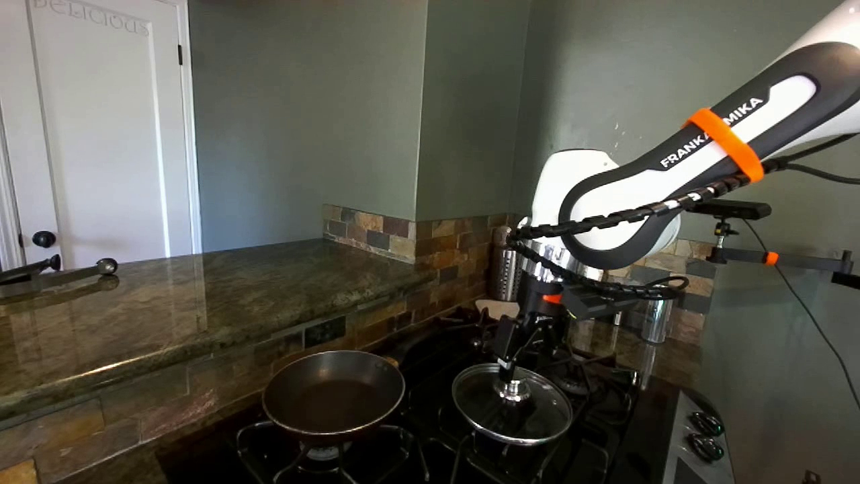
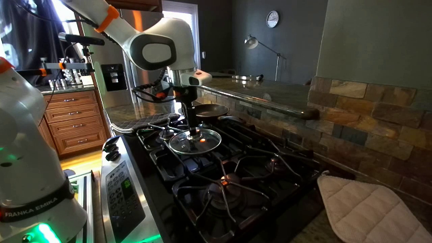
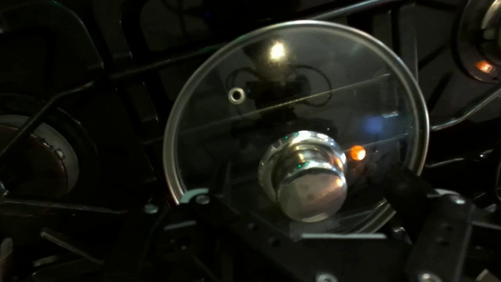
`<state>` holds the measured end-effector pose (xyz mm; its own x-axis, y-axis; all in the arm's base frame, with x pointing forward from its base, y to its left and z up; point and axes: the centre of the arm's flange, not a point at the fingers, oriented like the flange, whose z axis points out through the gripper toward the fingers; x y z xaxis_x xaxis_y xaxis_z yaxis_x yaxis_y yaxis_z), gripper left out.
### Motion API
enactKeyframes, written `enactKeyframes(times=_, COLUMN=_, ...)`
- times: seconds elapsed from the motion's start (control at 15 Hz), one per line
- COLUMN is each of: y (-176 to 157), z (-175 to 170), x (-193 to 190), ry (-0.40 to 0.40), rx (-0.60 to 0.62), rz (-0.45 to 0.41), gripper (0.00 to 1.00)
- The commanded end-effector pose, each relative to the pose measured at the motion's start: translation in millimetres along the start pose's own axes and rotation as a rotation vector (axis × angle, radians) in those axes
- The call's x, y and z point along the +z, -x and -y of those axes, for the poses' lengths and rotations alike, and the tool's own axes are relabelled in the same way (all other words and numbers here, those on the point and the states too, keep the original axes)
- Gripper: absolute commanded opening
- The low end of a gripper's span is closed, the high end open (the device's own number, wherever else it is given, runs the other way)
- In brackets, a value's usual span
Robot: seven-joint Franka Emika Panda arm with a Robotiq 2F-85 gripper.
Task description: Remove the lid from the pan, move the pan backwards then put back the lid
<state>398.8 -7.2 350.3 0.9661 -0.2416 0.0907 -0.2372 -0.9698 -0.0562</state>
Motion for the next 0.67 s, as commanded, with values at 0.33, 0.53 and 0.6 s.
enactKeyframes(times=0.33, y=-12.7, z=6.9, x=21.8, ry=0.010, rx=-0.005, rz=-0.005, gripper=0.70)
enactKeyframes(times=0.53, y=-15.9, z=9.2, x=21.1, ry=0.011, rx=-0.010, rz=-0.004, gripper=0.46)
enactKeyframes(times=0.6, y=-16.9, z=9.9, x=20.1, ry=0.012, rx=-0.011, rz=-0.006, gripper=0.38)
